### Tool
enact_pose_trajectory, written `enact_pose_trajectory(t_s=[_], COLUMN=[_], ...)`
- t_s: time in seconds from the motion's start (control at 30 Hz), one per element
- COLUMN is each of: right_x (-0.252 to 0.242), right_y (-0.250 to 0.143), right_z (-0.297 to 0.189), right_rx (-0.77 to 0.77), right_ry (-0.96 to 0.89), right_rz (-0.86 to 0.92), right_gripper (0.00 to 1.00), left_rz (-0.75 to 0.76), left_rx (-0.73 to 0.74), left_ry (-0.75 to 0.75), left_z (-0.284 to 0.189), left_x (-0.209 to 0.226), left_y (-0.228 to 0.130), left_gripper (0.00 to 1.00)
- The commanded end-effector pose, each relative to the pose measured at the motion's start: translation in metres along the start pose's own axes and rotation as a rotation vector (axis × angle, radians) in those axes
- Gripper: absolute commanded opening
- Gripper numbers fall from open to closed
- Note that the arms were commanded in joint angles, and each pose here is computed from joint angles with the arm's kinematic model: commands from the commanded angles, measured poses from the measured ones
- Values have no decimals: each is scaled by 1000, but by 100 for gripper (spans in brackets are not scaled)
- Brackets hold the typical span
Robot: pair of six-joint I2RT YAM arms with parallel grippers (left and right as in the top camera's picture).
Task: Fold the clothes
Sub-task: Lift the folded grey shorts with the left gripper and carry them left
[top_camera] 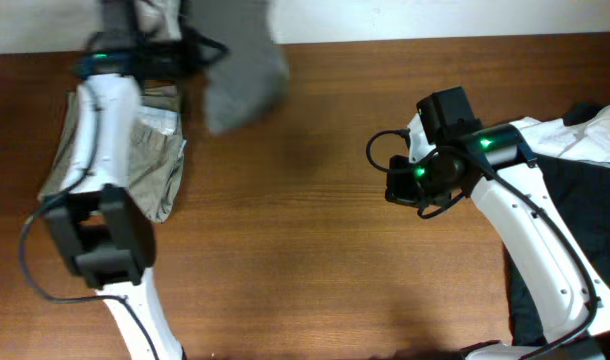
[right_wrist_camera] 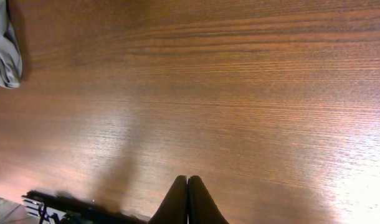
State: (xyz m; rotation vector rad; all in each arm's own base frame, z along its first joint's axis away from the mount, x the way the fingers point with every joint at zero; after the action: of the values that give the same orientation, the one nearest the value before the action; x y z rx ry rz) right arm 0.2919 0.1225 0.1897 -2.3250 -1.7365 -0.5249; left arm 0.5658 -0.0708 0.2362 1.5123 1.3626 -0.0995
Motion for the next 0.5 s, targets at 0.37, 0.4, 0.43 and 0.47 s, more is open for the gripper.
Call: enact_pose_trajectory(t_s=[0.37, 0.4, 0.43, 0.47], right_x=[-3, -3, -3, -3], right_y=[-2, -2, -2, -2], right_z=[-2, -2, -2, -2], right_rx=[8, 8, 8, 8], right_ry=[-17, -17, -17, -17], right_rz=[23, 23, 24, 24], right_gripper=[4, 4, 4, 4], left_rz=[-447, -481, -505, -543], left_rx=[-135, -102, -78, -35], left_ry=[625, 657, 680, 716], left_z=[-174, -177, -179, -183], left_x=[177, 180, 181, 183], left_y=[-20, -31, -39, -53], left_gripper=[1, 1, 1, 3])
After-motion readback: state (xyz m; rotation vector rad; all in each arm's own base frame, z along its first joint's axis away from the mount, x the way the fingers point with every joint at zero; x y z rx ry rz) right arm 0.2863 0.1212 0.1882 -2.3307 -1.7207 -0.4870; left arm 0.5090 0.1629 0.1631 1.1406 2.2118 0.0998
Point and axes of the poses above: each gripper's point midway between its finger pads, its own z axis out along the fingers, its own x axis along the line the jaws close on, y = z × x, the point moved 1 cm from there along -z, back along the fingers, and after that the axes turned 10 degrees about z, right-handed, at the moved point
